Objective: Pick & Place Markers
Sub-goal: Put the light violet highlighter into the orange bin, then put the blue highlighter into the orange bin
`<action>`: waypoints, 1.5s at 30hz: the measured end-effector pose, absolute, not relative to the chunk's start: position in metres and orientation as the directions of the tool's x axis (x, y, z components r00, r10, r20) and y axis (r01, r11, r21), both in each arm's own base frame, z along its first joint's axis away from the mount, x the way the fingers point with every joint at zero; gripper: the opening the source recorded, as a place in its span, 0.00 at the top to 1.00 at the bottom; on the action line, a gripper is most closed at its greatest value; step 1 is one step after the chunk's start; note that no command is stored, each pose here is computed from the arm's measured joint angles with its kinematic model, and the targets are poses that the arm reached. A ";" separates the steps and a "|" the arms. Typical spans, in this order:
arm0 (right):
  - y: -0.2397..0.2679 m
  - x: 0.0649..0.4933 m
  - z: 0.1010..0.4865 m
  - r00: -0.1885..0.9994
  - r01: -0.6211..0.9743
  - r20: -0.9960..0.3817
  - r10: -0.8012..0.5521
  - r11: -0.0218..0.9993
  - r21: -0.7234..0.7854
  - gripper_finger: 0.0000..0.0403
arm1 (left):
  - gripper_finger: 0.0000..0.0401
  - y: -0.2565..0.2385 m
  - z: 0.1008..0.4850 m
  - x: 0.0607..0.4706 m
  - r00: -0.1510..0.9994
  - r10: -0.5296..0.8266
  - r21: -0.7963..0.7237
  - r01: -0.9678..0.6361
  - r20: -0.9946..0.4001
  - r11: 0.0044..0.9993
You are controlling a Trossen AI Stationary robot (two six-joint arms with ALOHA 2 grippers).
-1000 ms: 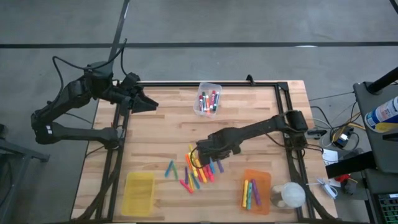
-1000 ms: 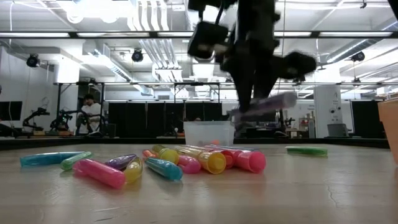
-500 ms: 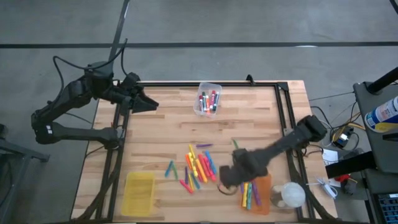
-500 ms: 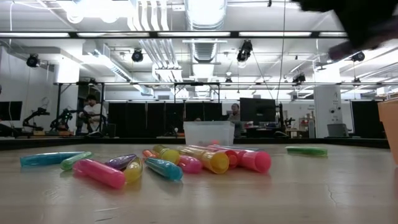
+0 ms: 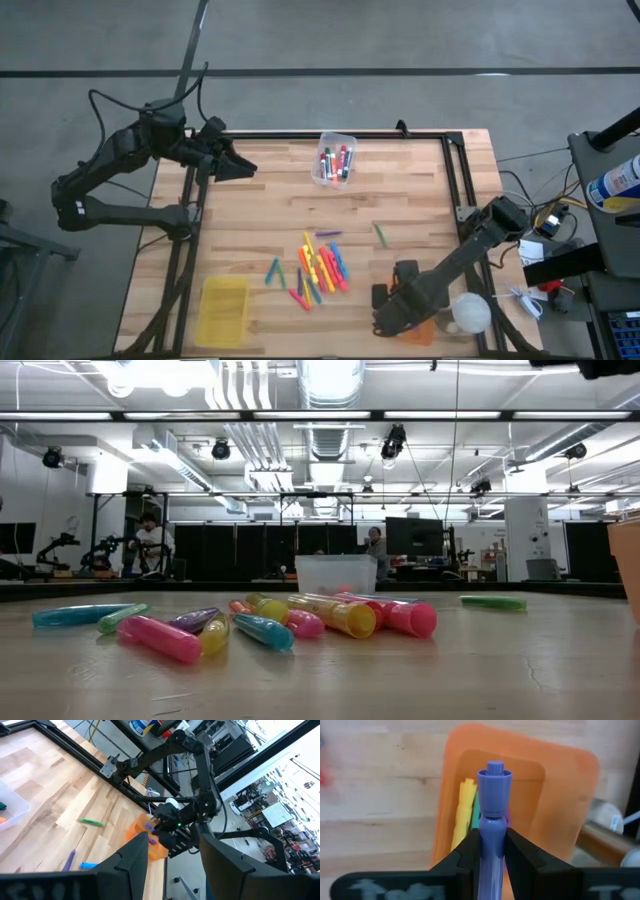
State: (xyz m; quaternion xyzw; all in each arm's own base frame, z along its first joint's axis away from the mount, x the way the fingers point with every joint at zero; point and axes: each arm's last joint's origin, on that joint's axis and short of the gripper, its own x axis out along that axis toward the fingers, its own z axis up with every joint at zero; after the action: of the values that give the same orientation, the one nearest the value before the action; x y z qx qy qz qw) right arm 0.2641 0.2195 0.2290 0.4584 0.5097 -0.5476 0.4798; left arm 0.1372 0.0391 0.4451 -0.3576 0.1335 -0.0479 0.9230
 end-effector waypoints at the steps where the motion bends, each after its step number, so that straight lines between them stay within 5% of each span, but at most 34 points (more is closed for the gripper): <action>1: 0.219 0.264 0.227 -0.126 0.992 -0.990 -0.064 -0.018 -0.125 0.84 | 0.57 0.039 0.445 0.137 0.960 -0.184 -0.673 -0.007 -0.212 0.740; 18: 0.218 0.262 0.186 -0.169 0.985 -0.981 0.095 -0.011 -0.171 0.80 | 0.57 0.038 0.445 0.136 0.960 -0.185 -0.686 -0.009 -0.209 0.727; 27: 0.219 0.264 0.194 -0.159 0.987 -0.980 0.118 0.000 -0.161 0.65 | 0.57 0.039 0.445 0.136 0.960 -0.185 -0.675 -0.006 -0.211 0.738; 45: 0.160 0.338 0.247 0.192 0.966 -0.980 0.060 0.165 0.199 0.64 | 0.57 0.039 0.445 0.137 0.959 -0.186 -0.660 -0.001 -0.213 0.751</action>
State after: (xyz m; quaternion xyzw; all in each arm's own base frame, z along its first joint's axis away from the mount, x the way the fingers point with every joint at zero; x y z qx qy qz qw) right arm 0.3384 0.1602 0.2474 0.5131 0.4998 -0.3928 0.5768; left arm 0.1366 0.0387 0.4451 -0.3490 0.1336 -0.0500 0.9262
